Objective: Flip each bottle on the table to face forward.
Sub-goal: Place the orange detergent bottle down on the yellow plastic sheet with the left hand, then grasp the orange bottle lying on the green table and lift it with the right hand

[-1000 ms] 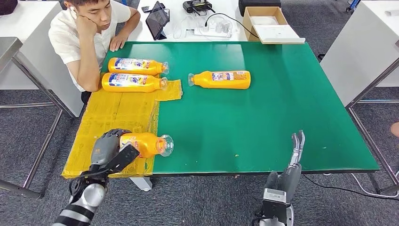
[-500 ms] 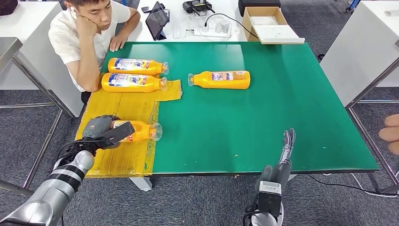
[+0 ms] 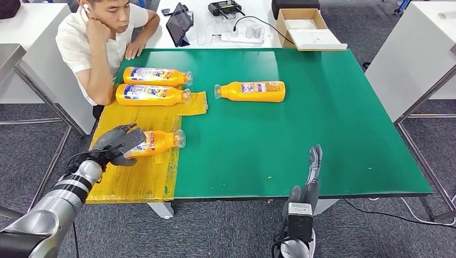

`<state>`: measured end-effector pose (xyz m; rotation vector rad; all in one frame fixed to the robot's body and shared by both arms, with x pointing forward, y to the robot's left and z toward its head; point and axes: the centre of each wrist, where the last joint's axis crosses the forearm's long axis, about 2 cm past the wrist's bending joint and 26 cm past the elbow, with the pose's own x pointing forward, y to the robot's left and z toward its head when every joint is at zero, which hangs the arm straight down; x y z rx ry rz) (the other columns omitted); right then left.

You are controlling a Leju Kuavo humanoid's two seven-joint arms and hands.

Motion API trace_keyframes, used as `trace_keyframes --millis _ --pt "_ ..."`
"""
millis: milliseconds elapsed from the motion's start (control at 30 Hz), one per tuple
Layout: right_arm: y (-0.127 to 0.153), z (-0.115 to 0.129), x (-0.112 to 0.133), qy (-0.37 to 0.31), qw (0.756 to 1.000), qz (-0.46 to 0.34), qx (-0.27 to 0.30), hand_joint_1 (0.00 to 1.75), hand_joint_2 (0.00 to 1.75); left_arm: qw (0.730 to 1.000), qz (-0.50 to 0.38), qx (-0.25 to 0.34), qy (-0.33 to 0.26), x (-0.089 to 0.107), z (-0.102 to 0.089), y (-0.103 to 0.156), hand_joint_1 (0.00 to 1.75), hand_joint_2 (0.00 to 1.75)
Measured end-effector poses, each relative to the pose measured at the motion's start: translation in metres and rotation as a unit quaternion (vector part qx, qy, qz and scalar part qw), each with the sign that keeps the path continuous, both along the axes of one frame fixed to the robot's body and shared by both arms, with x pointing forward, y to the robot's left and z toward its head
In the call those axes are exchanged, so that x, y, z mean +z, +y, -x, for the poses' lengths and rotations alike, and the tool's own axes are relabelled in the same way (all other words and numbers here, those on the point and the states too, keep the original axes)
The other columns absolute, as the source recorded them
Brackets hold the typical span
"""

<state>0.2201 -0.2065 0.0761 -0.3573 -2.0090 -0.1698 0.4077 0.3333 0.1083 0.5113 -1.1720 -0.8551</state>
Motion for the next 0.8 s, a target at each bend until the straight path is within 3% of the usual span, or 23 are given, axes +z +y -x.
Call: trace_keyframes --millis 300,800 --pt "0.005 -0.002 -0.005 0.010 1.000 0.001 0.018 0.00 0.00 0.988 0.120 -0.089 0.038 -0.012 0.011 0.004 0.00 1.75" --pt "0.005 0.000 -0.012 0.024 0.999 0.005 0.023 0.00 0.00 0.987 0.134 -0.086 -0.029 -0.015 0.024 -0.003 0.00 1.75"
